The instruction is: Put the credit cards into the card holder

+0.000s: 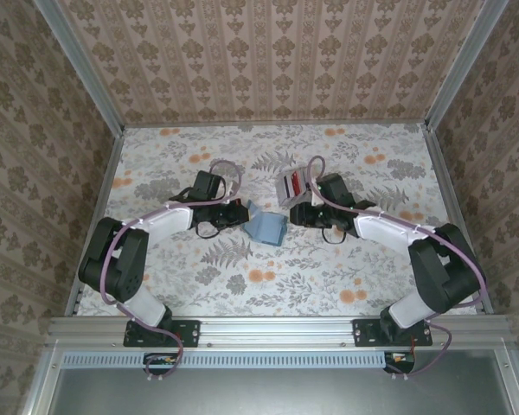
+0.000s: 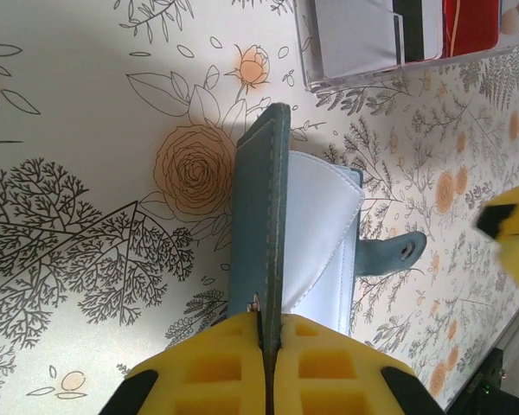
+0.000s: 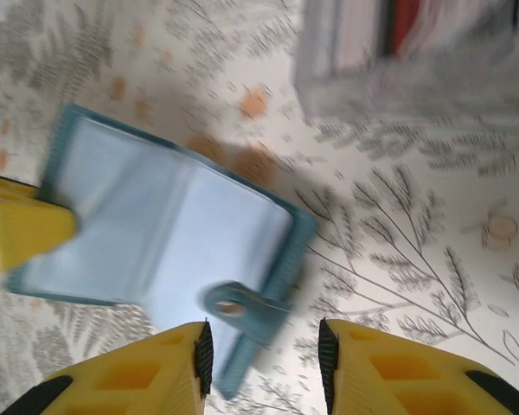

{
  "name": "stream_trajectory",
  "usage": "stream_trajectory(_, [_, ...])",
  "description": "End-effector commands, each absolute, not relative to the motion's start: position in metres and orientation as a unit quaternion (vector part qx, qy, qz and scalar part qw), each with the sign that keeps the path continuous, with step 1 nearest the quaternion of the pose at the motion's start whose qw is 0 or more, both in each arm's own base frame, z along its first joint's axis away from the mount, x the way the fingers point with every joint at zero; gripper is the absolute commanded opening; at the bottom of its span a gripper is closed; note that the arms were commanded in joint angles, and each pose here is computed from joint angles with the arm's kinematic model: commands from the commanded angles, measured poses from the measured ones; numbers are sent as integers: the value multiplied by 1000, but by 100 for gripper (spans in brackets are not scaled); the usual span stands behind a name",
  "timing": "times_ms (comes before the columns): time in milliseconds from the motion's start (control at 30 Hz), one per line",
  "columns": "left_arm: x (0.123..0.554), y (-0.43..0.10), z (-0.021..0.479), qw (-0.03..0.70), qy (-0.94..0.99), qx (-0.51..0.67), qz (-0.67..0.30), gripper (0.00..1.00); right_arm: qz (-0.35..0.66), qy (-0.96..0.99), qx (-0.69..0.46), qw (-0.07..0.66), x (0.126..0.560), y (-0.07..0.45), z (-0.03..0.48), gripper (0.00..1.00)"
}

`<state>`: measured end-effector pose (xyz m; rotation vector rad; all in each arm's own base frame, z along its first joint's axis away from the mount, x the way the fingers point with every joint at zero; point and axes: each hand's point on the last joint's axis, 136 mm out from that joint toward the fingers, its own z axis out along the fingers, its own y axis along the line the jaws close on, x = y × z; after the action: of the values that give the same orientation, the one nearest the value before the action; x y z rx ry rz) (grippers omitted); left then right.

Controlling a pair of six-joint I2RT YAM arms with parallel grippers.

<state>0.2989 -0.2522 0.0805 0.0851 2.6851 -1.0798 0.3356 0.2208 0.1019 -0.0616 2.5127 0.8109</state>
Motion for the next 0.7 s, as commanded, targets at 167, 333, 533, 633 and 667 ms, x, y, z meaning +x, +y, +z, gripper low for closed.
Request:
stream_trajectory(167, [296,-247,87,132,924,37,-356,8,364,900,-100,218,324,284,143,38])
stream_trajectory(333, [294,-247,84,130,924,34,-357,10,407,895,-79,165,320,322,112,32])
stream_trajectory(533, [291,-247,85,130,923,31,-360,21,372,917,-42,138,329,320,57,27])
stream_trajectory(633, [287,-235,76,127,933,16,-335,29,350,927,-39,128,329,312,39,27])
stream_trajectory(667, [286,-229,71,125,937,6,-326,32,344,930,-37,125,329,309,35,27])
